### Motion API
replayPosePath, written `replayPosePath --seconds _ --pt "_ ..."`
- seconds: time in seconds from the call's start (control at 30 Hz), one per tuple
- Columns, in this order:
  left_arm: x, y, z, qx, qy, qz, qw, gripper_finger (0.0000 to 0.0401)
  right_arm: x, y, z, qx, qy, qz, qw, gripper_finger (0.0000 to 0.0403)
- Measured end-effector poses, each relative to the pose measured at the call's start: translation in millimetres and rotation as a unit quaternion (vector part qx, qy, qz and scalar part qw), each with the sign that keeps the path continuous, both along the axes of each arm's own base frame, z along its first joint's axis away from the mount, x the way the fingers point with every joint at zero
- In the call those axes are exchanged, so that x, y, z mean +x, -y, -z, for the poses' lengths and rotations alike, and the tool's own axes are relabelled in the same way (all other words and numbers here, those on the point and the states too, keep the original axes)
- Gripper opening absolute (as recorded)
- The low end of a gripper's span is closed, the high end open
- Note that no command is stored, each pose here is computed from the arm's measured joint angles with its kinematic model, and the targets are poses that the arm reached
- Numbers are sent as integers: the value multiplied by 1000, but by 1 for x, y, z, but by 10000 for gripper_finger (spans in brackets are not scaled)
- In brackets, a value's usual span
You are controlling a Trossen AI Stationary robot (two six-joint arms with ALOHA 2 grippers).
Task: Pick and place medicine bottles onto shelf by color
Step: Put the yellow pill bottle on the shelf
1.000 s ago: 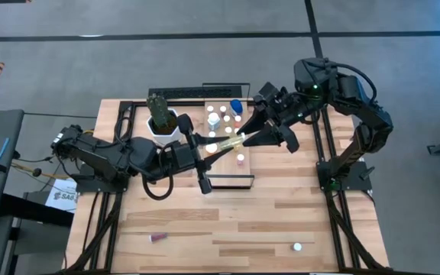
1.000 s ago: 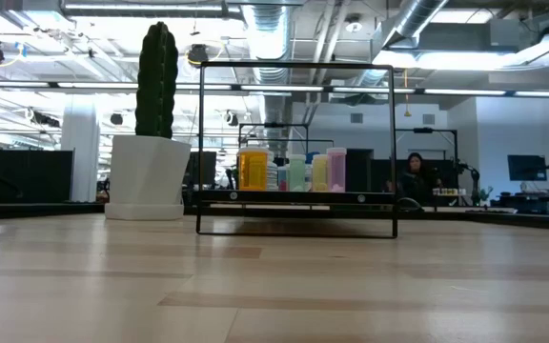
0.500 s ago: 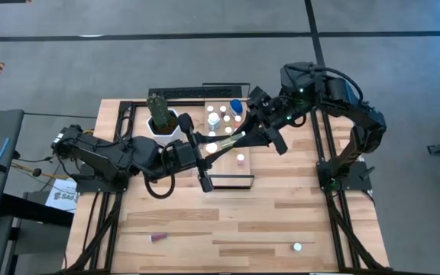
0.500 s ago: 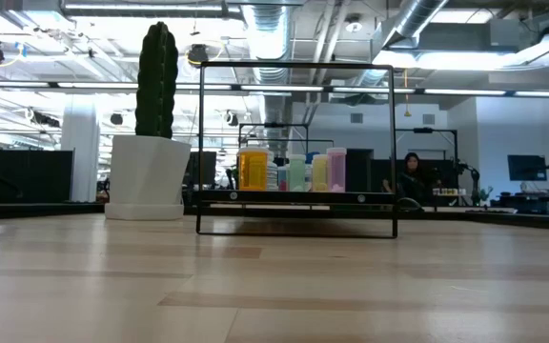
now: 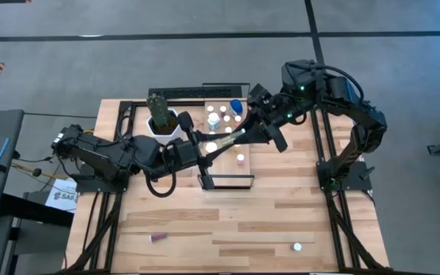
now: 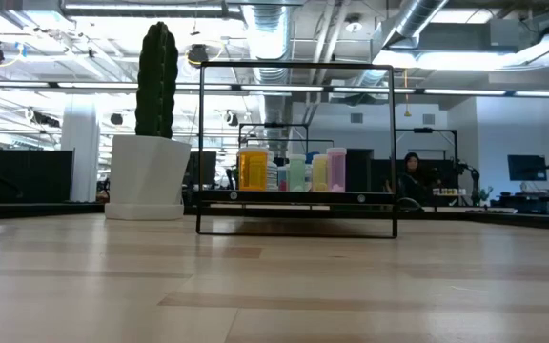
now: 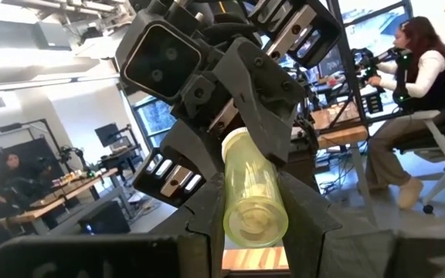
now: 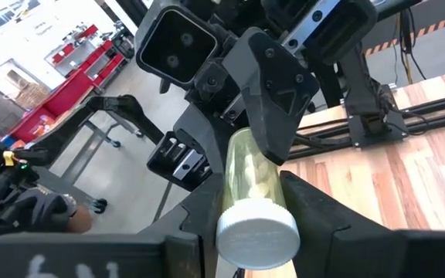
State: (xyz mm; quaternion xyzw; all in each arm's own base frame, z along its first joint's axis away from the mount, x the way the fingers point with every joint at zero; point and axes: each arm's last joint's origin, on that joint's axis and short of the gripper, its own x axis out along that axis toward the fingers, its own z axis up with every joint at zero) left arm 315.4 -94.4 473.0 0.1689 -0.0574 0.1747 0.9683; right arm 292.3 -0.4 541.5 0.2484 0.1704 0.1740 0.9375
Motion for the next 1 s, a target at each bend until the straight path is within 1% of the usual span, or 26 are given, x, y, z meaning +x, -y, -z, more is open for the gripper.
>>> replayPosePath --seconds 0.17,0.5,0.63,0.77,1.0 --pt "0 0 1 1 -3 -1 1000 75 -1 0 1 0 -9 0 1000 142" --pt "0 0 0 1 -2 -1 1000 75 -9 0 -3 -1 -3 -2 1000 195" --pt "0 0 0 1 -3 -1 1000 75 -9 0 -2 3 -8 -1 1000 201" --pt "0 0 0 0 -3 -1 1000 75 -9 0 -2 4 -11 -1 1000 184" --pt "0 0 0 -1 -2 -1 1000 75 -9 0 -1 4 -12 0 1000 124"
